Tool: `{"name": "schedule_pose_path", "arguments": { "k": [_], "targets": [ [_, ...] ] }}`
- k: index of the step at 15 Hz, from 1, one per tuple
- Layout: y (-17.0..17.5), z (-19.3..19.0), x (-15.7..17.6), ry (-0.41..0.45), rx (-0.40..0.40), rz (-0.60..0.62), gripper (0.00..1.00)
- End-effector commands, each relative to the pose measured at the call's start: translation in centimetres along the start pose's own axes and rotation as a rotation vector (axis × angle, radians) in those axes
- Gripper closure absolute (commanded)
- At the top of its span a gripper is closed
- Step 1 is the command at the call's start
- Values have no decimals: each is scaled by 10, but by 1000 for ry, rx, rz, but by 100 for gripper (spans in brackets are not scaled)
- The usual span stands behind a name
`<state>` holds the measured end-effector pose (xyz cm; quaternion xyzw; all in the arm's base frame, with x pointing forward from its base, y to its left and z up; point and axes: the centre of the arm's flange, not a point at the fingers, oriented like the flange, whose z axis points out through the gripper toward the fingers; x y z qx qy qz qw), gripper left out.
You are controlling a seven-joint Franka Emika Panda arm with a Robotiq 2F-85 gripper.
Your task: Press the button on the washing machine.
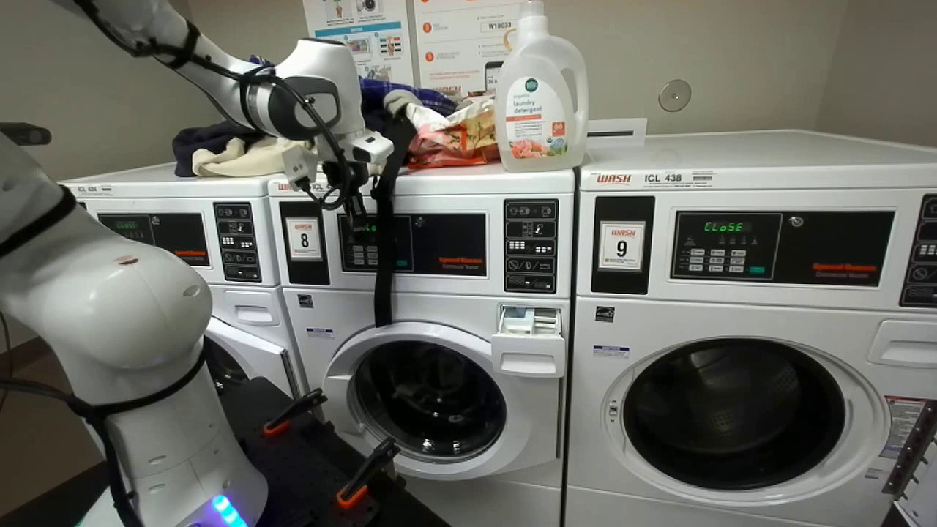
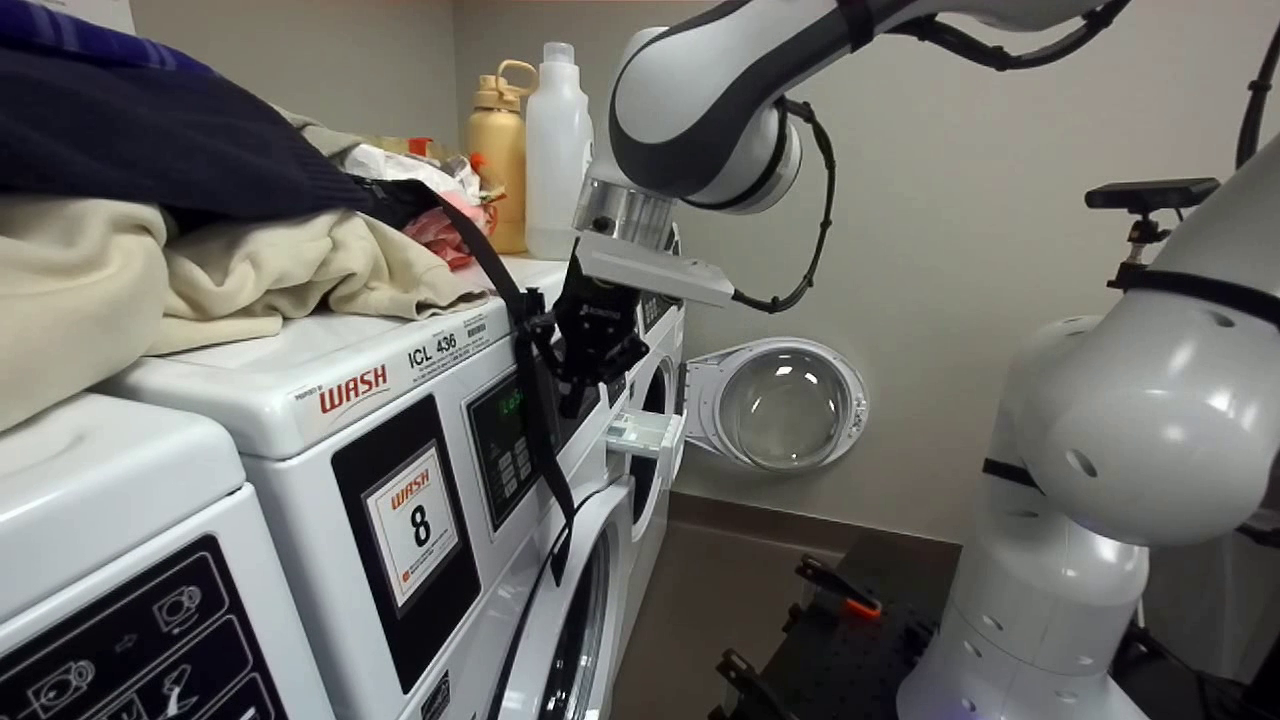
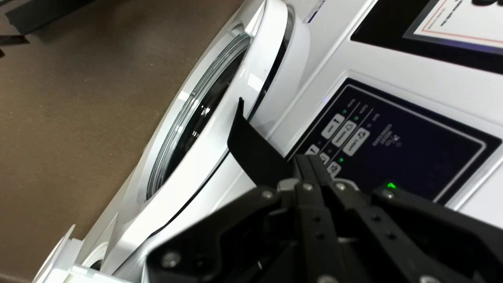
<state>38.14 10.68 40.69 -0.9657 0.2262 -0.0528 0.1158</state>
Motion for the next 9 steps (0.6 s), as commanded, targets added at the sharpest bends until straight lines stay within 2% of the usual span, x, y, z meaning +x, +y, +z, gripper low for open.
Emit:
{"name": "schedule_pose_path", "arguments": {
  "k": [1, 9],
  "targets": [
    [-4, -25, -8, -36, 20, -45, 100],
    [-8, -32, -15, -29, 30, -91, 100]
  ]
}}
